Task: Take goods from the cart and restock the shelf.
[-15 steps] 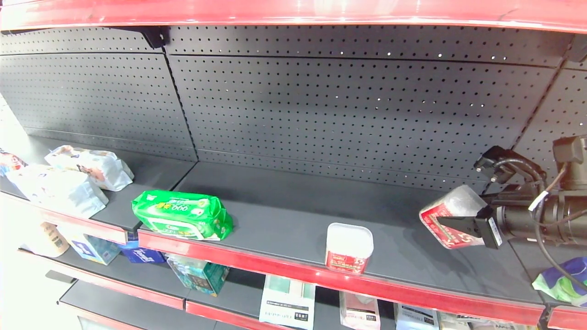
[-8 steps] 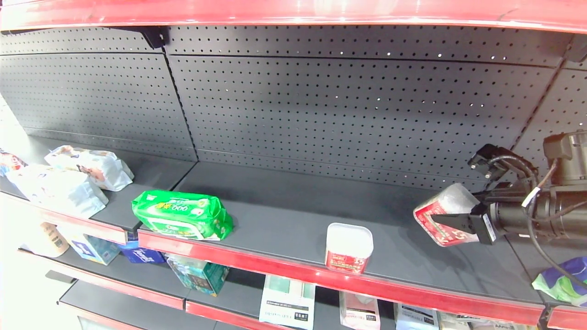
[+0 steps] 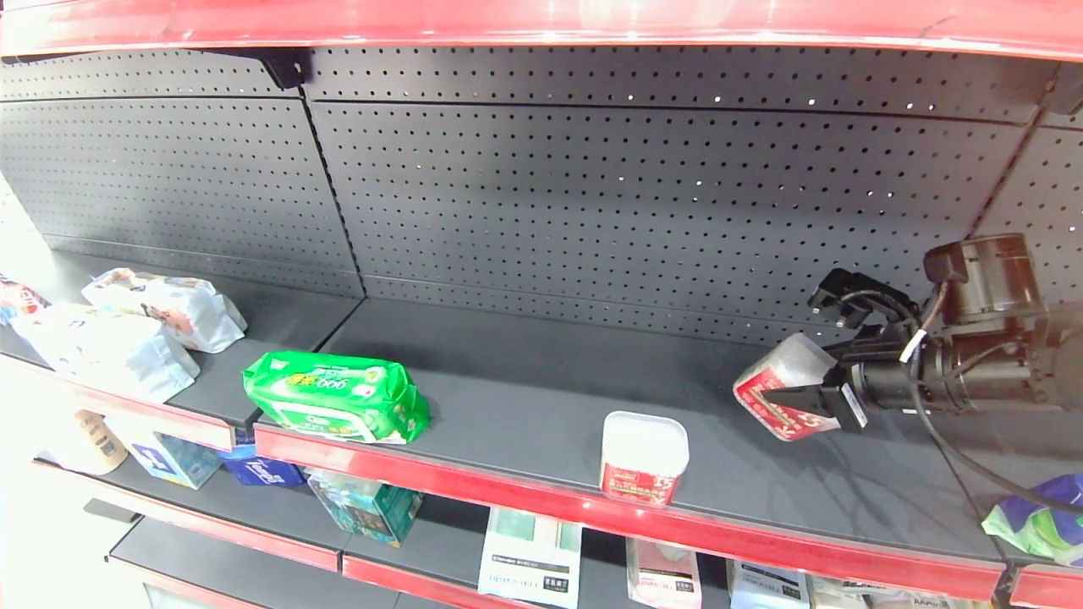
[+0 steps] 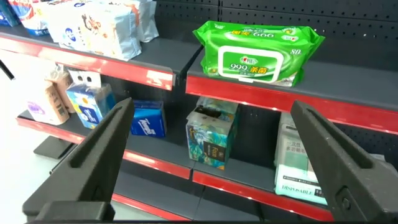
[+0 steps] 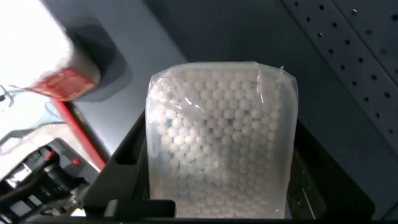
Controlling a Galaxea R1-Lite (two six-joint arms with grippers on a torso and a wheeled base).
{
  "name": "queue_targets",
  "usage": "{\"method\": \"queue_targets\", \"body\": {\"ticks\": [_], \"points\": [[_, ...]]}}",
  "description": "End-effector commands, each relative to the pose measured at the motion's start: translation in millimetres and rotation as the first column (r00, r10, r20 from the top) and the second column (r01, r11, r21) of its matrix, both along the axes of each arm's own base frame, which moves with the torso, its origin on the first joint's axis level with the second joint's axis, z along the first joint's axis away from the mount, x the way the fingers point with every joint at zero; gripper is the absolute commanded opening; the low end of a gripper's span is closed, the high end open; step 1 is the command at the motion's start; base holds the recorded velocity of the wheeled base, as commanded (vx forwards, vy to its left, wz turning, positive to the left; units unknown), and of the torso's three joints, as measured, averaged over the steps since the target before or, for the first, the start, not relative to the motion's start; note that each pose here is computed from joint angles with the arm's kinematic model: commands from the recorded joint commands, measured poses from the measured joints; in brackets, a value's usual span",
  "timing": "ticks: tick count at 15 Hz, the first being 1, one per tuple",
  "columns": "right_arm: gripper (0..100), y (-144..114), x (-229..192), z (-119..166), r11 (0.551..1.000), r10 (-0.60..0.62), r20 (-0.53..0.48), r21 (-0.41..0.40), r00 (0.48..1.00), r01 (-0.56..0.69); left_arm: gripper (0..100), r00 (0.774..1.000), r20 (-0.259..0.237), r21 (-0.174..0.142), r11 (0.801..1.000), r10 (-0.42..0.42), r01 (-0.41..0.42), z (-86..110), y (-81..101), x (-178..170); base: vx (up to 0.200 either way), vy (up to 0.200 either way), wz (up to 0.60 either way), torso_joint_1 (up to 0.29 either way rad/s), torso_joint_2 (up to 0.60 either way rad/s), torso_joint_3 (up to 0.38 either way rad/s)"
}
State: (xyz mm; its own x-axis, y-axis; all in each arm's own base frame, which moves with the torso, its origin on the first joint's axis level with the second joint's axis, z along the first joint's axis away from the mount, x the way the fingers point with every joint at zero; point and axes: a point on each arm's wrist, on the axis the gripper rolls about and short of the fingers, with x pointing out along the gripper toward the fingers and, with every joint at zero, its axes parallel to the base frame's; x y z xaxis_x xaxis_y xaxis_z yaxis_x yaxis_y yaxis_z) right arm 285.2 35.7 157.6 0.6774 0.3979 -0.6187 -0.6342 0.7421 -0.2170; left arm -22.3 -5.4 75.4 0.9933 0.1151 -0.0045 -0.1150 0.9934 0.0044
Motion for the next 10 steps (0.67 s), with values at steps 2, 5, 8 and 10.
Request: {"method": "queue_targets", "body": {"ticks": [2, 5, 8, 10], "points": [[0, 4.7, 24.1, -16.7, 0.999, 0.035, -0.030, -0.026, 0.999, -0.036, 100, 1.000, 0.000, 0.000, 1.000, 0.001, -0.001, -0.1, 0.0, 0.0, 0.000, 0.000, 0.00, 0.000, 0.00, 0.000], [0, 7.9, 36.1, -20.8, 0.998, 0.050, -0.029, -0.036, 0.998, -0.051, 100, 1.000, 0.000, 0.000, 1.000, 0.001, -0.001, -0.1, 0.0, 0.0, 0.000, 0.000, 0.00, 0.000, 0.00, 0.000], [0, 25.9, 40.9, -22.7, 0.994, 0.105, -0.028, -0.037, 0.994, -0.106, 100, 1.000, 0.000, 0.000, 1.000, 0.001, -0.001, -0.1, 0.0, 0.0, 0.000, 0.000, 0.00, 0.000, 0.00, 0.000], [0, 38.8, 43.8, -25.2, 0.990, 0.137, -0.029, -0.043, 0.990, -0.138, 100, 1.000, 0.001, 0.000, 1.000, 0.000, 0.000, 0.1, 0.0, 0.0, 0.000, 0.000, 0.00, 0.000, 0.00, 0.000]]}}
